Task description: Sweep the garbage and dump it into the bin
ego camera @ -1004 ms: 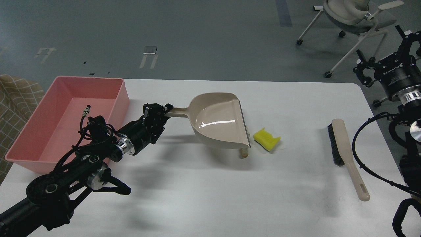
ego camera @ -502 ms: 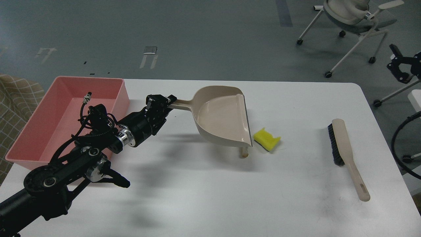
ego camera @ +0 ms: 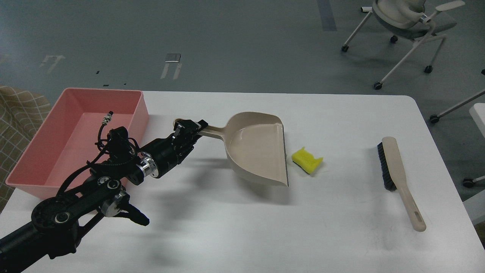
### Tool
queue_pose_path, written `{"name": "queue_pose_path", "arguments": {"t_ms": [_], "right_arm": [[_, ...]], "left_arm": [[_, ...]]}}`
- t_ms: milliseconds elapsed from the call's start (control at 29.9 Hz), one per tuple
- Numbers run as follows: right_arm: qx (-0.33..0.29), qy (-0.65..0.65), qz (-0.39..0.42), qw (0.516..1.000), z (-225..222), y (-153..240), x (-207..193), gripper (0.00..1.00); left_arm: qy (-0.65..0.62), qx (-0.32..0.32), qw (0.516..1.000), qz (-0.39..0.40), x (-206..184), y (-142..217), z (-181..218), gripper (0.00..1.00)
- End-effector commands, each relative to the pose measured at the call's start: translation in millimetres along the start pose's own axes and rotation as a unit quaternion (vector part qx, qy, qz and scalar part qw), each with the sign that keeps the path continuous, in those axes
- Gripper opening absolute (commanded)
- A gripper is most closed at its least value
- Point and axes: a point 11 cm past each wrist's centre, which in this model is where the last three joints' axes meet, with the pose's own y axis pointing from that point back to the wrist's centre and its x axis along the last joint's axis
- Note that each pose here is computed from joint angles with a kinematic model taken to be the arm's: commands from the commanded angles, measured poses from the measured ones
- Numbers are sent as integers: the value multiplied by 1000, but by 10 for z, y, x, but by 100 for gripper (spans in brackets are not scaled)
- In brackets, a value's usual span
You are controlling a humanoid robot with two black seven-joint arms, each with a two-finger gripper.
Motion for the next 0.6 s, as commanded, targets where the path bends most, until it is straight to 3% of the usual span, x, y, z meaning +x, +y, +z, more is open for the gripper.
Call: {"name": "queue_pose_path", "arguments": {"t_ms": [0,301,569], "right_arm": [[-31,34,1,999,115,79,6,100],[-112,65,15,992,510,381,156,100],[-184,114,-9,976,907,562,21,100]], "left_arm": [[-3,-5,1000,5,52,10,45,4],[-10,-8,1000,14,180,94,111,4],[-5,1,1000,13,140,195,-46,4]]}}
